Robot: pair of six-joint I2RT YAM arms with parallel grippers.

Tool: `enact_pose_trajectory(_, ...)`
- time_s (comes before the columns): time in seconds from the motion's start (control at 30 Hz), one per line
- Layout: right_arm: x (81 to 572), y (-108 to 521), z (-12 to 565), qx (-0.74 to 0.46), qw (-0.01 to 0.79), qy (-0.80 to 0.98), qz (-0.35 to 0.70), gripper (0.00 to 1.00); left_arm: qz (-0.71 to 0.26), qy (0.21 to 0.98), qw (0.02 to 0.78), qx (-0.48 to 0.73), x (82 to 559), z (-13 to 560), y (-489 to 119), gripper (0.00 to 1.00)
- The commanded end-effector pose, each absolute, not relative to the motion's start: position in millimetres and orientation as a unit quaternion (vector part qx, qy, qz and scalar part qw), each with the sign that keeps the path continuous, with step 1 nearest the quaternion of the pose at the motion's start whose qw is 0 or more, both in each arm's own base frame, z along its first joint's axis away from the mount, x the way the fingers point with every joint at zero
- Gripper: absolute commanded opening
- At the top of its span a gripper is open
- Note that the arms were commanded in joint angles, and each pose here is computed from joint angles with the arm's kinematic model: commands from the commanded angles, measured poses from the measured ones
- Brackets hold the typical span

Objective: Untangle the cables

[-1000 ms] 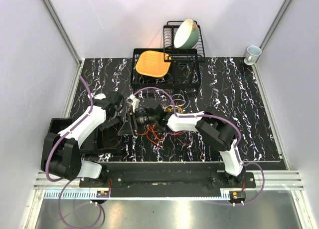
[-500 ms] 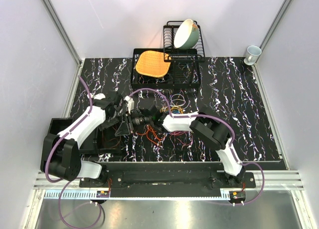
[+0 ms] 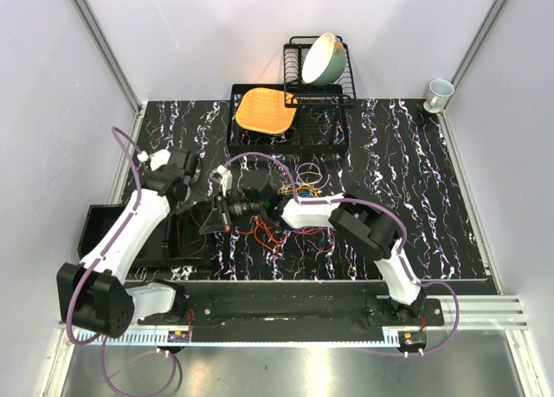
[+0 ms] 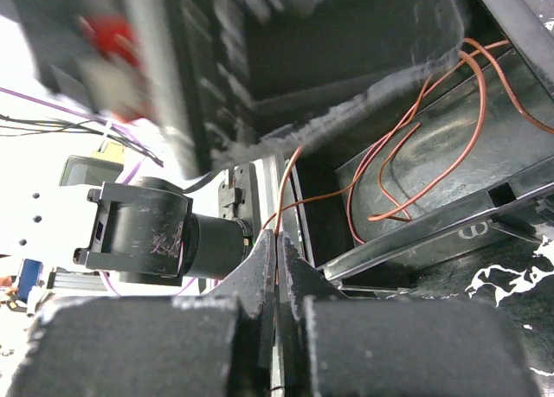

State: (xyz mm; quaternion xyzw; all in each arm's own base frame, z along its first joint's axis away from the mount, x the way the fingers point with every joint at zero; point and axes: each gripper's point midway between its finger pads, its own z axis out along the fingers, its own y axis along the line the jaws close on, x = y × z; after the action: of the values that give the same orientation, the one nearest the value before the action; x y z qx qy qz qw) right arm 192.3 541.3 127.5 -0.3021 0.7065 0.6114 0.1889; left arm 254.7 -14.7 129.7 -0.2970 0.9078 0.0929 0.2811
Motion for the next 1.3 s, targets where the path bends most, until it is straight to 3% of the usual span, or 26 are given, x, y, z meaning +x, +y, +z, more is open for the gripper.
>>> enact_pose_trajectory(0.0,185.9,547.1,152.2,-0.317,0.208,0.674,0.634,0.00,0.080,0.893,0.326,-0.300,260.9,170.0,-9.0,0.99)
enact_pose_trajectory(0.13,186.6,545.7,150.9,-0.316,0.209,0.675,0.633,0.00,0.055,0.892,0.339,-0.292,258.1,181.7,-13.1,0.94)
enact_pose_trajectory(0.17,185.0,546.3,152.0,-0.317,0.209,0.674,0.634,0.00,0.050,0.891,0.344,-0.290,255.7,184.9,-13.6,0.90)
enact_pose_trajectory(0.2,185.7,545.8,151.4,-0.317,0.210,0.674,0.633,0.00,0.044,0.893,0.343,-0.287,253.5,183.7,-15.4,0.78)
enact_pose_trajectory(0.43,185.0,544.3,153.5,-0.321,0.215,0.671,0.633,0.00,-0.013,0.911,0.323,-0.254,243.3,163.2,-36.4,0.59)
enact_pose_trajectory(0.73,184.4,543.9,152.9,-0.322,0.214,0.670,0.633,0.00,-0.048,0.926,0.295,-0.232,242.1,139.6,-53.2,0.54)
enact_pose_trajectory(0.77,184.9,544.2,153.4,-0.323,0.216,0.670,0.633,0.00,-0.050,0.927,0.294,-0.230,242.2,138.2,-54.7,0.45)
enact_pose_trajectory(1.07,185.2,544.7,152.3,-0.323,0.215,0.670,0.632,0.00,-0.049,0.928,0.288,-0.233,241.7,134.1,-54.7,0.15)
enact_pose_trajectory(1.13,185.1,544.9,152.2,-0.324,0.215,0.670,0.633,0.00,-0.046,0.928,0.287,-0.233,241.6,132.9,-53.8,0.00)
enact_pose_trajectory(1.2,185.4,544.9,152.6,-0.324,0.216,0.670,0.632,0.00,-0.041,0.928,0.288,-0.235,242.4,132.1,-52.1,0.00)
enact_pose_trajectory(1.27,185.4,544.0,151.8,-0.323,0.214,0.674,0.629,0.27,-0.033,0.929,0.286,-0.235,242.2,130.1,-50.5,0.00)
